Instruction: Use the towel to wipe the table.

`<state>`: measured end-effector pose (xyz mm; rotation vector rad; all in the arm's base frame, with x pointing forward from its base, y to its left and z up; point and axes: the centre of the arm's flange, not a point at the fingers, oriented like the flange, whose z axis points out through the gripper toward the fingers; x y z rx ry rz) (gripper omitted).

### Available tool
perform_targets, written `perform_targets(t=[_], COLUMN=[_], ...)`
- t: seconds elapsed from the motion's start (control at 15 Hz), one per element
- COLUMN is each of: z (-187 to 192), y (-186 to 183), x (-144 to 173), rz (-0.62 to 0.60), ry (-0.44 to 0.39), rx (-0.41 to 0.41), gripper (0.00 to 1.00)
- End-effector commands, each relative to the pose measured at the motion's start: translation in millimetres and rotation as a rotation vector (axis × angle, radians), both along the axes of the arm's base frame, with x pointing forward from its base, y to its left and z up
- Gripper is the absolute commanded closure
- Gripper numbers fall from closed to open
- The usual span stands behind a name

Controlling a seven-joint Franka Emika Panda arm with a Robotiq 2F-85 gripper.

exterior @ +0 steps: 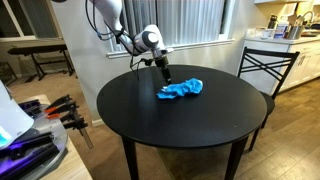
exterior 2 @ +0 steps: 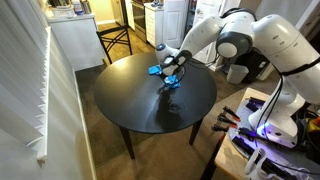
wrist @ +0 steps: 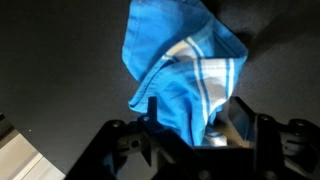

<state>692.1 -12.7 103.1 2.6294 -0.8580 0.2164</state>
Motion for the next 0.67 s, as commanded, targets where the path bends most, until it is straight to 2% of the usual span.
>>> perform_targets(t=[0.0, 0.07, 0.2, 0.6], z=[32, 12, 19, 20], y=[9, 6, 9, 10], x=[-43, -11, -20, -25], rz=[-0.011, -0.003, -0.006, -0.007], ry=[0.018, 0.010, 0.018, 0.026], rx=[0.050, 0.025, 0.041, 0.045], gripper=[0.00, 0.14, 0.01, 0.00])
